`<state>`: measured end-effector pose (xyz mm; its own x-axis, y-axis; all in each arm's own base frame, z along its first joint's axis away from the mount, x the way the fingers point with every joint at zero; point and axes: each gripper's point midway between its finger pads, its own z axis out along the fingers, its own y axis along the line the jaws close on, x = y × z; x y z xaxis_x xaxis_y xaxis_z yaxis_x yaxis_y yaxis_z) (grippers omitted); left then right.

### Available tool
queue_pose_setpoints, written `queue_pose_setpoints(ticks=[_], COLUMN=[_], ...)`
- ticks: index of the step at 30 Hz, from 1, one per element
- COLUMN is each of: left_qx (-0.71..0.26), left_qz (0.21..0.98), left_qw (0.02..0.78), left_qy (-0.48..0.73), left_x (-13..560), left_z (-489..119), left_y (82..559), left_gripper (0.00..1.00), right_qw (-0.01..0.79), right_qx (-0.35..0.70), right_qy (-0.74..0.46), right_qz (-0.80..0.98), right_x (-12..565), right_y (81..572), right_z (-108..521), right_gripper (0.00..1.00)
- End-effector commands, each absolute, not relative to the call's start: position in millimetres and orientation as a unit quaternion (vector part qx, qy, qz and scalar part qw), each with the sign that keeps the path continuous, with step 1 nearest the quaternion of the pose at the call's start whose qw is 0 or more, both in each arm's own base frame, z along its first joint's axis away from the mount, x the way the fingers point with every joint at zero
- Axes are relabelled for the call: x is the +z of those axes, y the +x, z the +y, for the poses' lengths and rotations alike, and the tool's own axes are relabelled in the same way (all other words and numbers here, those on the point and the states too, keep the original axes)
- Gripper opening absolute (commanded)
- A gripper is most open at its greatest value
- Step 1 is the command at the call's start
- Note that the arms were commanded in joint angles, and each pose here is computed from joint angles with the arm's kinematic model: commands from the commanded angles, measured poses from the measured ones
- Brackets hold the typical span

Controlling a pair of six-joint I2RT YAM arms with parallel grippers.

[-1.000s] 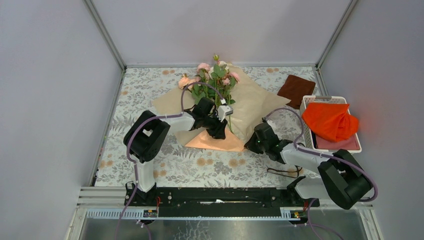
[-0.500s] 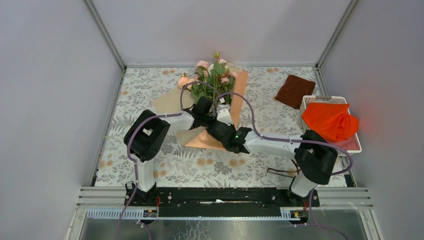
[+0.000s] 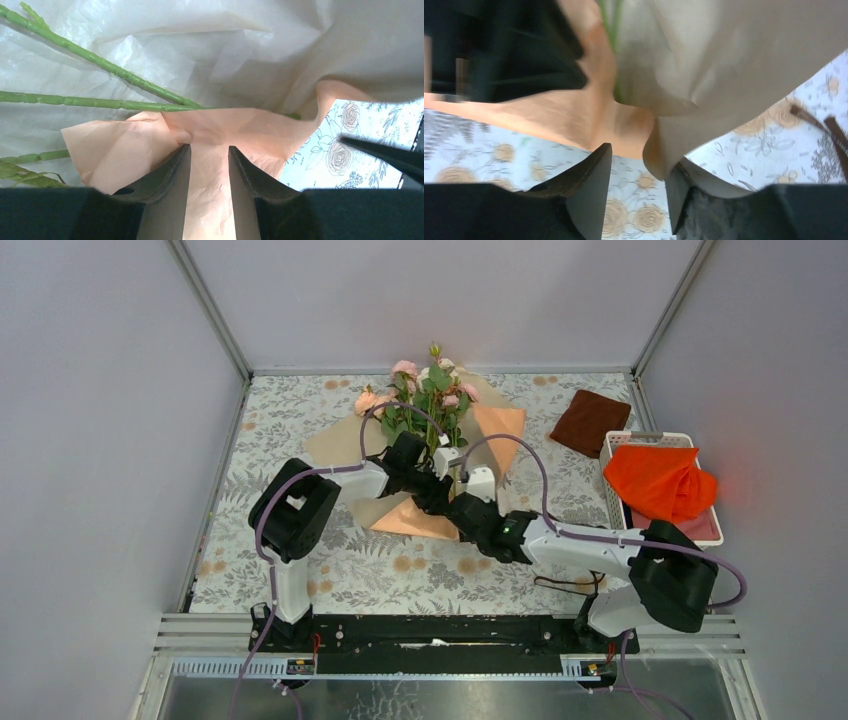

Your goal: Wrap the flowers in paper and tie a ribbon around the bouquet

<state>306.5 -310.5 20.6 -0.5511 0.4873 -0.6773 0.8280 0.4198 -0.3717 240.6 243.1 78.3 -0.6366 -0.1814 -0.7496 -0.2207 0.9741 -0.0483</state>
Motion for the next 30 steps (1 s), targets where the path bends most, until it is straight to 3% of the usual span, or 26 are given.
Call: queue_pose_setpoints(ticks=[1,10,13,20,23,30], left_qx=[-0.311,-0.311,-0.31,-0.31,-0.311,-0.31], left_qz=[0.848,0.848,0.848,0.848,0.847,0.847], left_qw=[0.185,0.184,0.184,0.183,0.185,0.185], left_qy=[0.387,0.388,0.388,0.389,0.389,0.389], left_x=[-20.9,-21.9,-22.1,-21.5,-20.2,-20.1], left_z=[-284.2,-284.3,-284.4,-284.5,-284.6,-284.4], left_y=[293.5,293.6,293.8,293.7,294.0,294.0], left_gripper=[0.41,0.42,0.42,0.42,0.42,0.42], right_qw=[0.413,0.401,0.411,0.441,0.437,0.45], right_qx=[0.098,0.183,0.218,0.186,0.156,0.058], right_qy=[0.033,0.143,0.16,0.169,0.169,0.185], right_qz=[0.905,0.886,0.87,0.861,0.869,0.872], right_x=[68.6,41.8,40.6,40.0,31.8,20.7], right_y=[242.3,224.1,230.7,248.3,248.8,248.1], right_z=[232.9,223.5,234.7,234.0,228.5,191.7], right_gripper=[0.55,0.81,0.83,0.82,0.75,0.29])
